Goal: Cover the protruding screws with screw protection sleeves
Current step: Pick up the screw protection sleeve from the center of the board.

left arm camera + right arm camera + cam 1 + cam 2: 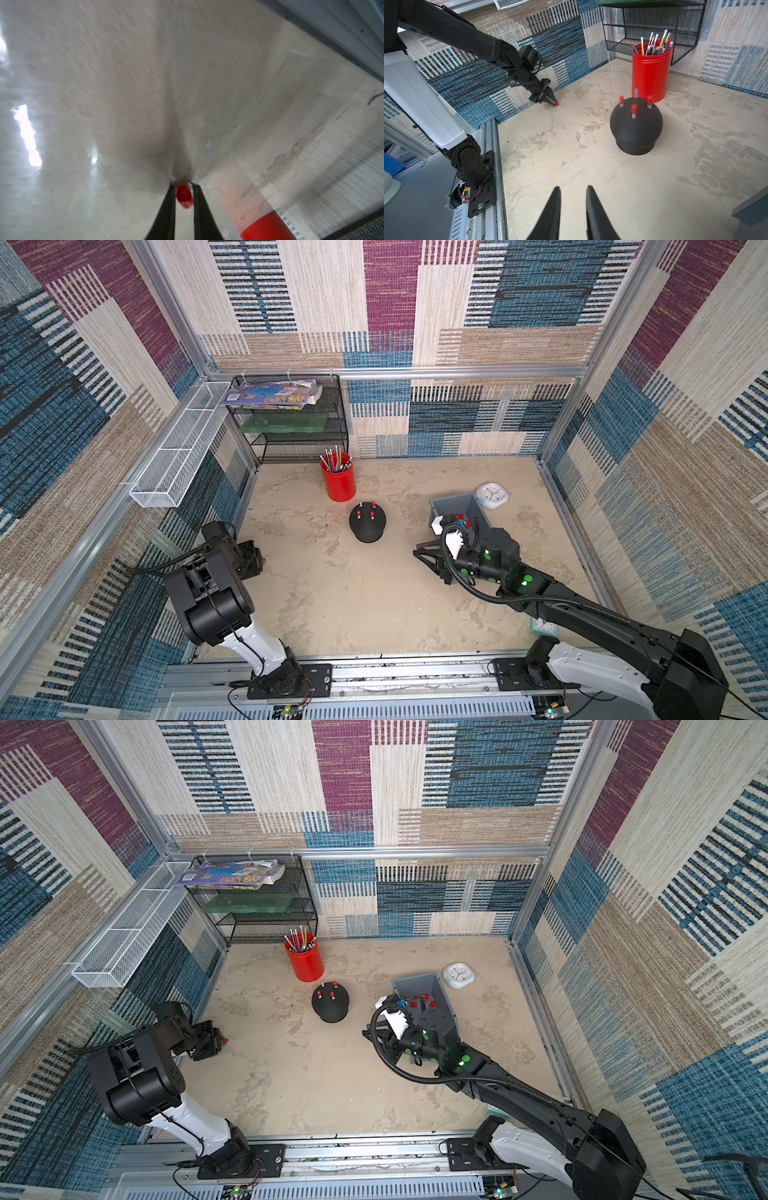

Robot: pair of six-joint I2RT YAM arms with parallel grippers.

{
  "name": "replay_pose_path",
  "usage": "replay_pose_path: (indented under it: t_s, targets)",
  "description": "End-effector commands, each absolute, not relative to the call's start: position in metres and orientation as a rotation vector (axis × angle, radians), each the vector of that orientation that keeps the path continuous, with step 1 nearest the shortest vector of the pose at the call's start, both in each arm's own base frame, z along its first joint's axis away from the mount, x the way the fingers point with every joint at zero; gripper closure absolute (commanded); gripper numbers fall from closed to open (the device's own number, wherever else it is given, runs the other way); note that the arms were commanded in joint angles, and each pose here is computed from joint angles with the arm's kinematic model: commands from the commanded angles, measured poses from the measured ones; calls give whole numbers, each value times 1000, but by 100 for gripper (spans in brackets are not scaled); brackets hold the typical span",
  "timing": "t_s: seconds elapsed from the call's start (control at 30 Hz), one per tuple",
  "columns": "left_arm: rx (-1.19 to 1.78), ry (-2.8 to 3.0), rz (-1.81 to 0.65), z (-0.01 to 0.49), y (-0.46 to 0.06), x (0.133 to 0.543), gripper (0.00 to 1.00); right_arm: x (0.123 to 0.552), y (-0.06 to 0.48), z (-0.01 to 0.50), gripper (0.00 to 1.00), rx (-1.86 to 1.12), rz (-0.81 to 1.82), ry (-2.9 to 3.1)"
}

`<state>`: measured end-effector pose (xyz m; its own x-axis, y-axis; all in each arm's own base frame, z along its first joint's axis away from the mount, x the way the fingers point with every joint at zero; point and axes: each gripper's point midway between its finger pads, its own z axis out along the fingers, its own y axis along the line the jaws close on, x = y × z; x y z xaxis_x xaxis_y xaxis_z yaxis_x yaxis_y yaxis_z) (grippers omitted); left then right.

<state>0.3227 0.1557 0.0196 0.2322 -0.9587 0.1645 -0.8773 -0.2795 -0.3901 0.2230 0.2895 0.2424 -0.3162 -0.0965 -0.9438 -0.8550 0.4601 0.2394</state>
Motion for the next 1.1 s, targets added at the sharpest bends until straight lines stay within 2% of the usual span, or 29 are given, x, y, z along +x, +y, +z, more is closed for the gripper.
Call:
replay_pose_path:
  t_s: [0.0, 0.2, 0.5, 0.67, 0.83, 1.07]
  targets:
    - [-2357, 1758, -459, 7, 154, 304, 87, 226, 288, 243, 76, -821, 943, 1720]
    - [-2353, 1743, -454, 10, 155, 303, 94, 226, 289, 244, 76, -823, 946, 1720]
    - [-2120, 1856, -370, 58, 162, 308, 94, 227, 291, 248, 76, -829, 952, 1716]
    - [-1931, 1929, -360, 85, 145, 306, 93, 227, 295, 254, 76, -850, 944, 1717]
    - [-1591, 2033, -289, 127, 112, 317, 92, 231, 292, 261, 76, -839, 902, 1721]
    - [-816, 2066, -228, 204, 24, 384, 92, 233, 288, 273, 76, -825, 868, 1718]
